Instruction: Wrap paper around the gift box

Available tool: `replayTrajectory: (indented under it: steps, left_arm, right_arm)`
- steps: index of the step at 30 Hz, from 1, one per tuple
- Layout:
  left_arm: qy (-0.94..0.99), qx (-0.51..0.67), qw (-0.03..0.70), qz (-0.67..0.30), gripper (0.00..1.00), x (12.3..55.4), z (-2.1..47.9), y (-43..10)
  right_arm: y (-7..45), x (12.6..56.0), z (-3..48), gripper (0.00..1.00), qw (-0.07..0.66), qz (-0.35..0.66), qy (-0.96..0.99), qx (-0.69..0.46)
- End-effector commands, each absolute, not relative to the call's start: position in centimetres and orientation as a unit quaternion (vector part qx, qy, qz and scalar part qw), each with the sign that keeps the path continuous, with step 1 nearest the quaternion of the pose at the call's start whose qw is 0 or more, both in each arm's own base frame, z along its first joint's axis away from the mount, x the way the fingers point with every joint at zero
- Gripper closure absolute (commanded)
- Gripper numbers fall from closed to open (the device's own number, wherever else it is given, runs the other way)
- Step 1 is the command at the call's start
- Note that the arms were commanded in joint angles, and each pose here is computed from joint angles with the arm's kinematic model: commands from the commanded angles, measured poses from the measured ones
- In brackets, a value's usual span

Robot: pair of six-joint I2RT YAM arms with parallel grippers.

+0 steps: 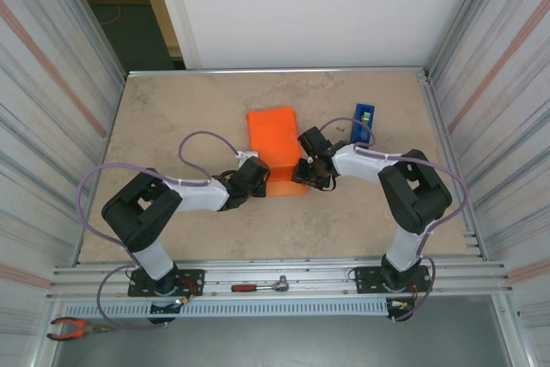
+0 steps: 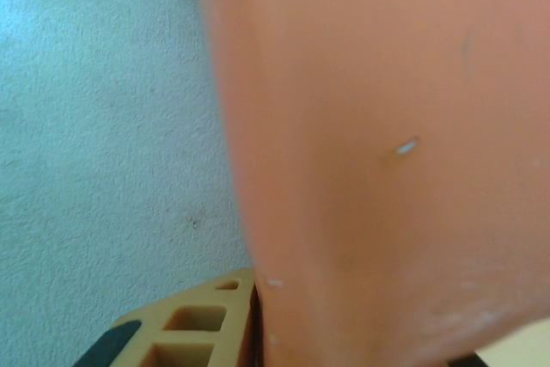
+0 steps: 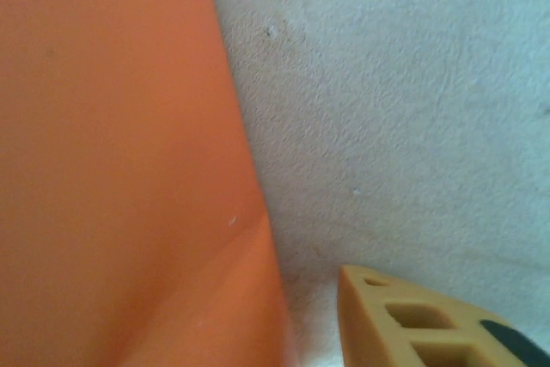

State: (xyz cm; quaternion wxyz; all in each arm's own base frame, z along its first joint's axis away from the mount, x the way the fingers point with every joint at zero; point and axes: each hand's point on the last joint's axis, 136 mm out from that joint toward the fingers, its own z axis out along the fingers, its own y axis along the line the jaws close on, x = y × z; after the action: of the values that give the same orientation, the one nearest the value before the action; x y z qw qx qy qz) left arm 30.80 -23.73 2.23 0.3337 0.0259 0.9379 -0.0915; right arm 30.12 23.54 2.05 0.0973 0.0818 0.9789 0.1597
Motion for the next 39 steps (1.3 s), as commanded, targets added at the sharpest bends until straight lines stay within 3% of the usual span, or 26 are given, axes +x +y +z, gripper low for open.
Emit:
replayTrajectory:
  steps: [1, 4, 6, 11, 16, 22, 24, 25, 26, 30, 31, 32, 33, 34, 35, 36, 39]
  left_arm:
    - [0.947, 0.028, 0.312, -0.069, 0.81, 29.6, 1.0, -22.7]
    - [0.946, 0.030, 0.312, -0.085, 0.78, 29.3, 1.9, -22.9]
    - [0.944, 0.034, 0.312, -0.099, 0.74, 28.8, 2.9, -23.0]
    - [0.943, 0.022, 0.307, -0.124, 0.56, 27.5, 4.4, -22.3]
    - [0.937, -0.002, 0.322, -0.133, 0.51, 27.4, 4.7, -21.4]
    - [0.934, -0.006, 0.327, -0.148, 0.65, 28.2, 3.9, -22.4]
    - [0.934, -0.009, 0.327, -0.143, 0.82, 28.5, 3.4, -22.4]
    - [0.934, -0.009, 0.327, -0.142, 0.96, 28.6, 3.2, -22.5]
    - [0.935, -0.009, 0.326, -0.138, 1.00, 28.6, 3.0, -22.4]
    - [0.939, -0.010, 0.322, -0.125, 1.00, 28.5, 2.5, -22.0]
    - [0.939, -0.012, 0.322, -0.122, 0.96, 28.4, 2.5, -21.7]
    - [0.939, -0.014, 0.323, -0.119, 0.76, 28.3, 2.5, -21.4]
    - [0.939, -0.013, 0.323, -0.114, 0.66, 28.2, 2.6, -21.2]
    - [0.940, -0.009, 0.321, -0.112, 0.70, 28.1, 2.6, -21.1]
    - [0.940, -0.001, 0.321, -0.118, 0.95, 28.0, 2.7, -21.2]
    - [0.940, 0.002, 0.321, -0.120, 1.00, 27.9, 2.8, -21.2]
    - [0.933, 0.009, 0.335, -0.128, 0.96, 27.6, 4.0, -20.8]
  right_arm:
    - [25.0, 31.0, 1.4, 0.79, 0.103, 0.175, 0.976, 0.074]
    - [25.1, 30.7, 1.0, 0.95, 0.100, 0.173, 0.977, 0.077]
    - [25.2, 30.4, 0.8, 0.99, 0.099, 0.173, 0.977, 0.075]
    - [25.3, 29.8, 0.8, 1.00, 0.096, 0.169, 0.978, 0.071]
    - [25.3, 29.0, 1.0, 1.00, 0.094, 0.166, 0.979, 0.066]
    - [25.4, 28.4, 0.9, 1.00, 0.090, 0.164, 0.980, 0.063]
    - [25.4, 28.3, 0.9, 1.00, 0.091, 0.165, 0.980, 0.063]
    - [25.4, 28.3, 1.0, 1.00, 0.092, 0.165, 0.980, 0.064]
    - [25.4, 28.3, 0.9, 1.00, 0.091, 0.165, 0.980, 0.065]
    - [25.5, 28.3, 0.9, 1.00, 0.090, 0.164, 0.980, 0.066]
    - [25.5, 28.3, 0.8, 1.00, 0.090, 0.164, 0.980, 0.065]
    - [25.5, 28.3, 0.8, 1.00, 0.090, 0.164, 0.980, 0.066]
    - [25.5, 28.3, 0.8, 1.00, 0.090, 0.164, 0.980, 0.065]
    - [25.5, 28.3, 0.8, 1.00, 0.090, 0.164, 0.980, 0.066]
    - [25.5, 28.3, 0.8, 1.00, 0.090, 0.164, 0.980, 0.065]
    - [25.5, 28.4, 0.8, 1.00, 0.090, 0.165, 0.980, 0.066]
    - [25.5, 28.4, 0.9, 1.00, 0.090, 0.164, 0.980, 0.066]
